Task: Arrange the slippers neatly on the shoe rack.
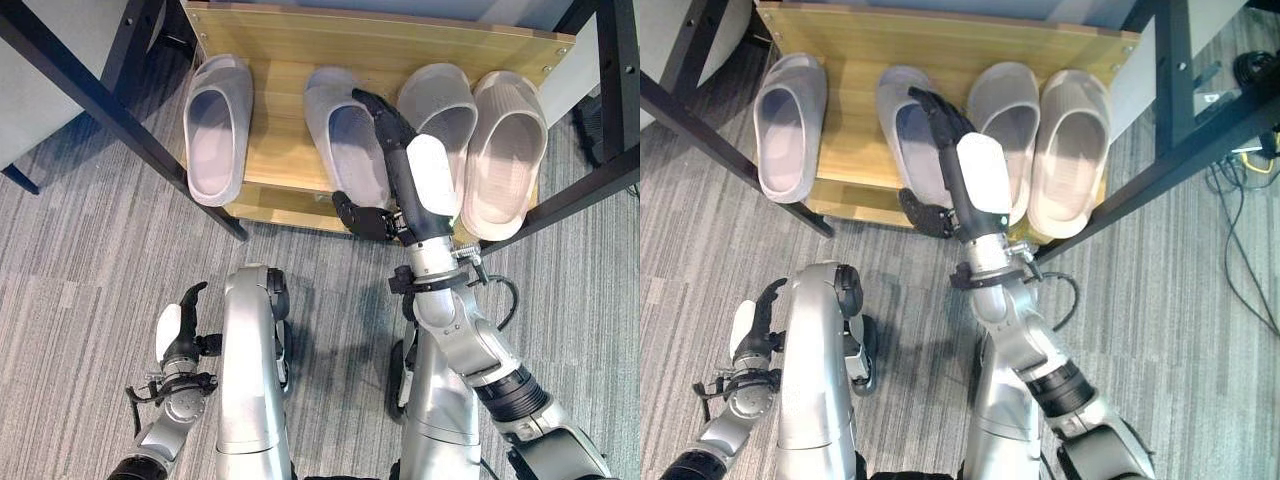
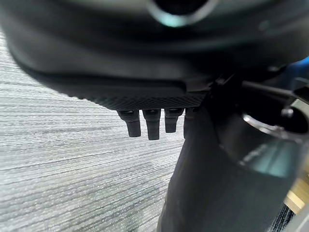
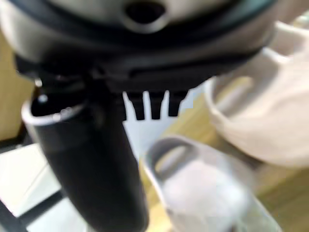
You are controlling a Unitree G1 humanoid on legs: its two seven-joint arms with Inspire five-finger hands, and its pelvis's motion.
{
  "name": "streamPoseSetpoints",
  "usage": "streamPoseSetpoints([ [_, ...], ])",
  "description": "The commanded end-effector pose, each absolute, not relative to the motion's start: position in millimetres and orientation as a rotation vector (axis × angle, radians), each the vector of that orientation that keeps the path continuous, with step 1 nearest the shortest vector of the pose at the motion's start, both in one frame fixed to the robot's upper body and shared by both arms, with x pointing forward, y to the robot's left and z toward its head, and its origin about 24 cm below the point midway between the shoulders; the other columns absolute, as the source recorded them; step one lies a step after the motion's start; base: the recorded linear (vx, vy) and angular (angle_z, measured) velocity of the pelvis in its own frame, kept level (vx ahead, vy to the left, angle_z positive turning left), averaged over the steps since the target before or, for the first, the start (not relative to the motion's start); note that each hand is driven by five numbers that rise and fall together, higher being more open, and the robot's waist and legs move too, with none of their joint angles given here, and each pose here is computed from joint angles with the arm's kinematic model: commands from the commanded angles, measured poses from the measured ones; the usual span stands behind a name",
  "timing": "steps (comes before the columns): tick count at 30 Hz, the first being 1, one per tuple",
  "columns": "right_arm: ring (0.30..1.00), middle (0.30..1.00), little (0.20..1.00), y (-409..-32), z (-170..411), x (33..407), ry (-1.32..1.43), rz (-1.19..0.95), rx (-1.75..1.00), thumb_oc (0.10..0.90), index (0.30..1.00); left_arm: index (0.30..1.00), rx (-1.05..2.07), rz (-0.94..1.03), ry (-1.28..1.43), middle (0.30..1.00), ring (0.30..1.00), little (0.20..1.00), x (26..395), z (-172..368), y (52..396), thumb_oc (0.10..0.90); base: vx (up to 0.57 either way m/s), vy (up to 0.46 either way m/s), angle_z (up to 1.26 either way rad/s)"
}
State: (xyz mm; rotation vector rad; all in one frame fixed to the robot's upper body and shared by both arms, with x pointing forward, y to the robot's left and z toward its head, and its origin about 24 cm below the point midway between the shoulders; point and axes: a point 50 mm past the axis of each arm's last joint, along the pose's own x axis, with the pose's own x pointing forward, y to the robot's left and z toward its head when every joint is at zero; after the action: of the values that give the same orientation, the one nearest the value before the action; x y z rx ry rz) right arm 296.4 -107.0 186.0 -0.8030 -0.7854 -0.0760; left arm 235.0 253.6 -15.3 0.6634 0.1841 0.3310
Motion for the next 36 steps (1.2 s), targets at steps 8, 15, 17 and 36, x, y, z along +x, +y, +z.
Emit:
streamPoseSetpoints([
  [8,0.9,0.9,0.9,-70.3,230.0,269.2,-1.07,0.028,-0.624,0.8,0.9,0.9,0.691,0.381,0.102,0.9,0.9,0.9,233.1,-7.5,254.9,0.8,0.0,0.0,0.0],
  [15,0.9,0.9,0.9,-63.9,222.6,275.2,-1.022,0.049,-0.609,0.8,0.9,0.9,0.691,0.383,0.11,0.9,0.9,0.9,233.2,-9.0,254.5,0.8,0.0,0.0,0.0],
  [17,0.9,0.9,0.9,-63.0,219.6,276.5,-1.007,0.049,-0.612,0.8,0.9,0.9,0.688,0.391,0.116,0.9,0.9,0.9,233.0,-9.9,255.4,0.8,0.0,0.0,0.0],
  [36,0.9,0.9,0.9,-24.7,216.4,290.5,-0.926,0.22,-0.553,0.8,0.9,0.9,0.686,0.383,0.131,0.9,0.9,0.9,237.1,-10.4,256.2,0.8,0.0,0.0,0.0],
])
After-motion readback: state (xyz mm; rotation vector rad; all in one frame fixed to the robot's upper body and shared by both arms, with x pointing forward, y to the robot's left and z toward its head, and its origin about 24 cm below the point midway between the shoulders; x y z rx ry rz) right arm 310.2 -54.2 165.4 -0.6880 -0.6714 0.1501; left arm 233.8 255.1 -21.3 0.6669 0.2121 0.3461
